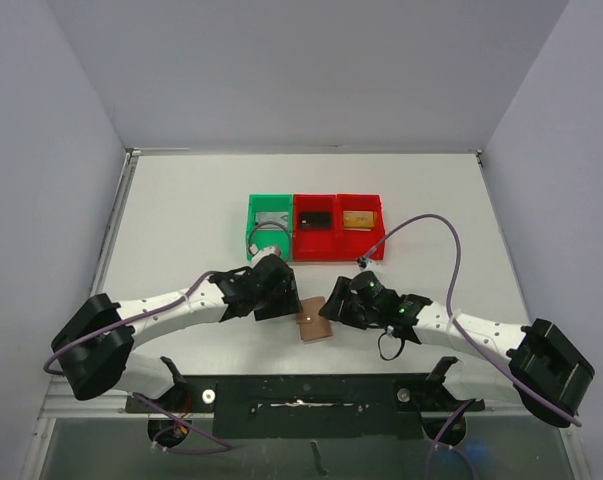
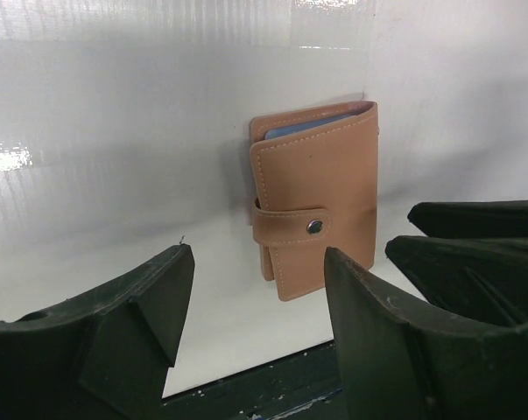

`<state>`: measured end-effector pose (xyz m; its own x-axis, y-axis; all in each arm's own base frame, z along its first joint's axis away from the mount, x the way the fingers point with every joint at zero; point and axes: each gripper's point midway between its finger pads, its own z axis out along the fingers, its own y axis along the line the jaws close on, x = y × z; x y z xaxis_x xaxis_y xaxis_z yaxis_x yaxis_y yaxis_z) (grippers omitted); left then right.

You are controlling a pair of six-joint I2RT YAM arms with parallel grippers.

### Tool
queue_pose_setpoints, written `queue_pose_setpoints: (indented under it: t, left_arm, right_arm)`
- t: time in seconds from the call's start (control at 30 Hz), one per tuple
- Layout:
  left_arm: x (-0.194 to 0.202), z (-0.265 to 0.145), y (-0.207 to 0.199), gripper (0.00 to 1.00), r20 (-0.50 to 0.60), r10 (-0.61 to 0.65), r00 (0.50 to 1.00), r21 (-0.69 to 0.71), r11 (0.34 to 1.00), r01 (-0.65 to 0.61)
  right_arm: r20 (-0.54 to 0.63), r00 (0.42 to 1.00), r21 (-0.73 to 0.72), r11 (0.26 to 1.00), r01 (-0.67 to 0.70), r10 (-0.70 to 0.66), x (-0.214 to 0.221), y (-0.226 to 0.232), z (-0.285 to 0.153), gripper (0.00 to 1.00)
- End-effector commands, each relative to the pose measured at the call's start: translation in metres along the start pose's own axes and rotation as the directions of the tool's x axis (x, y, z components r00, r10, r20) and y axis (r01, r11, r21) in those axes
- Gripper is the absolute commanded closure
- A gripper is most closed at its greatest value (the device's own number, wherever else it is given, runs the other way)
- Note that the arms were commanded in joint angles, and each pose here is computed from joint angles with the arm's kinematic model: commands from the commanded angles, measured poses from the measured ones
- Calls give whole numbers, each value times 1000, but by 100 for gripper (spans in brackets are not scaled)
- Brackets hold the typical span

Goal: Take the credit cards out of the card holder

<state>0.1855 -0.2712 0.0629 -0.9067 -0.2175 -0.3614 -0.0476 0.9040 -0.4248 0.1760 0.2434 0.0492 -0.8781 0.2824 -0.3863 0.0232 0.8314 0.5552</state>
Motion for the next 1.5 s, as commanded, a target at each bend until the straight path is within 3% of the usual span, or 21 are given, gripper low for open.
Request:
queue_pose_setpoints:
  t: [0.0,0.2,0.37,0.57,0.97,1.37,1.47]
  left_arm:
    - [-17,-6,-37,40,44,27,999,119,992,-32]
    - [-14,-4,-46,40,29,72,997,119,990,-75]
    - [-1,5,-44,42,-16,114,993,69,991,-112]
    - [10,13,-50,51,-43,157,987,46,987,-155]
    - [16,30,-29,60,-82,212,974,-106,970,-220]
    - [32,45,-11,62,-141,249,958,-214,937,-275]
    - [34,47,-6,75,-149,249,957,-225,934,-278]
  right_arm:
    - [62,997,-4,999,-43,43,-16,-5,-2,48]
    - [30,998,-56,997,-56,57,-16,-8,3,60]
    - [0,999,-90,995,-54,54,-9,-4,8,59]
    - [-40,998,-83,995,-52,48,-2,-6,18,57]
    - [-77,996,-57,997,-53,49,7,-12,28,67]
    - [-74,997,-119,992,-43,34,3,2,26,70]
    - [-78,996,-130,991,-41,31,3,4,26,73]
